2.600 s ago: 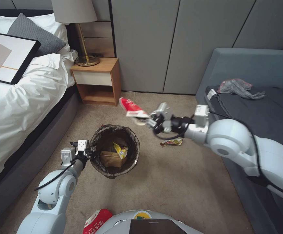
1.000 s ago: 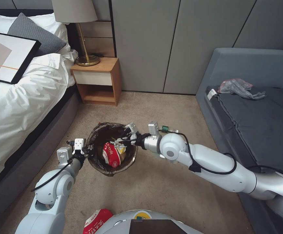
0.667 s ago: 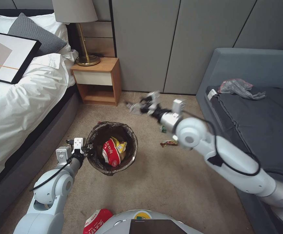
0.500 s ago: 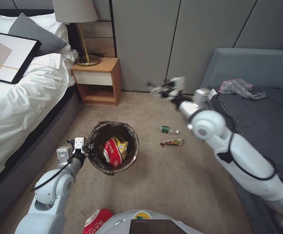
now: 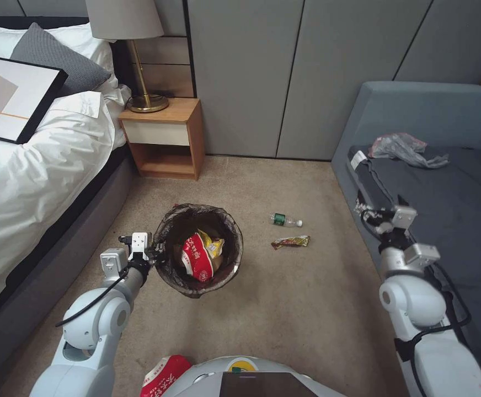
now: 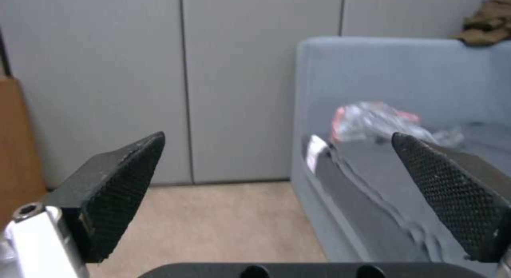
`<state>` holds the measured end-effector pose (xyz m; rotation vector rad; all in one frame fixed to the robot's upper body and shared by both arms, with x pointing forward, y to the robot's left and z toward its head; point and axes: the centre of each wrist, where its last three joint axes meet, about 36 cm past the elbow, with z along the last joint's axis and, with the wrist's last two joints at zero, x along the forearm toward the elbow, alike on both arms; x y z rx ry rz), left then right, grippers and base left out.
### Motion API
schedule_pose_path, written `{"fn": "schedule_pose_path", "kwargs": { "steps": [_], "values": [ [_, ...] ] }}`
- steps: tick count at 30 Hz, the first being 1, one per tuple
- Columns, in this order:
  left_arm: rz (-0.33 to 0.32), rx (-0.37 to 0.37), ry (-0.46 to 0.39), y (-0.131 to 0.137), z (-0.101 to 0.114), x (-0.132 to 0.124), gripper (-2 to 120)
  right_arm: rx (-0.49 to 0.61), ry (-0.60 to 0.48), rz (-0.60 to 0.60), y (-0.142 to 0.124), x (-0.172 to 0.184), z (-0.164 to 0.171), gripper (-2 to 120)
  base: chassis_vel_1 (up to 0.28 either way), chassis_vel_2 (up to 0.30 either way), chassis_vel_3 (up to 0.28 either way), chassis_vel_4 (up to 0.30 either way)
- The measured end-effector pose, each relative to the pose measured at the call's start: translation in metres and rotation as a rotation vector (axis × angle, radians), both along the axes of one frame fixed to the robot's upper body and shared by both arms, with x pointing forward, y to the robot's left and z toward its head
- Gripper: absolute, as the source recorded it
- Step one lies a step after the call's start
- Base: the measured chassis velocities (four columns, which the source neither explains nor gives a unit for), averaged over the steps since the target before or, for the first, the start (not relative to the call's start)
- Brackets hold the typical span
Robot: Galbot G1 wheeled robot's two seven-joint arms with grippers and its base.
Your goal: Pick up the trash bin, then pick up the garbage from the floor and place it into the trash bin.
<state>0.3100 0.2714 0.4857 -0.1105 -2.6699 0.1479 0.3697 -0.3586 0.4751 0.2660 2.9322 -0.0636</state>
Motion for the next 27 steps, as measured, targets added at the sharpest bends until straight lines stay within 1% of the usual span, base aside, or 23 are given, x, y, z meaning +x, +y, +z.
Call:
{"fn": "schedule_pose_path", "kwargs": {
  "steps": [1,3,4,6,7,11,13,18,22,27],
  "values": [
    [-0.004,0.000,0.002,-0.001,-0.001,0.000,0,0.018,0.020,-0.033,0.004,-0.014,-0.023,100,0.000,0.000,0.000,0.000],
    [-0.006,0.002,0.008,-0.003,-0.003,0.001,0,0.003,0.017,-0.066,0.005,-0.027,-0.054,100,0.000,0.000,0.000,0.000],
    [-0.006,0.002,0.008,-0.003,-0.003,0.001,0,0.003,0.017,-0.066,0.005,-0.027,-0.054,100,0.000,0.000,0.000,0.000],
    [-0.008,-0.001,0.014,-0.004,-0.005,-0.001,0,-0.017,0.025,-0.079,0.007,-0.035,-0.080,100,0.000,0.000,0.000,0.000],
    [-0.009,0.001,0.016,-0.004,-0.005,-0.001,0,-0.012,0.029,-0.078,0.009,-0.036,-0.085,100,0.000,0.000,0.000,0.000],
    [-0.011,0.004,0.015,-0.004,-0.004,-0.002,0,-0.004,0.035,-0.070,0.014,-0.036,-0.093,100,0.000,0.000,0.000,0.000],
    [-0.013,0.009,0.011,-0.004,-0.002,-0.004,0,0.010,0.034,-0.053,0.022,-0.032,-0.099,100,0.000,0.000,0.000,0.000],
    [-0.012,0.012,0.013,-0.004,-0.002,-0.005,0,0.019,0.029,-0.014,0.035,-0.027,-0.102,100,0.000,0.000,0.000,0.000],
    [-0.012,0.014,0.011,-0.004,-0.001,-0.006,0,0.021,0.026,0.010,0.042,-0.023,-0.102,100,-0.112,0.100,0.096,-0.105],
    [-0.008,0.021,0.011,-0.002,0.000,-0.006,0,0.024,0.027,0.034,0.049,-0.020,-0.101,100,-0.197,0.194,0.195,-0.179]
  ]
}}
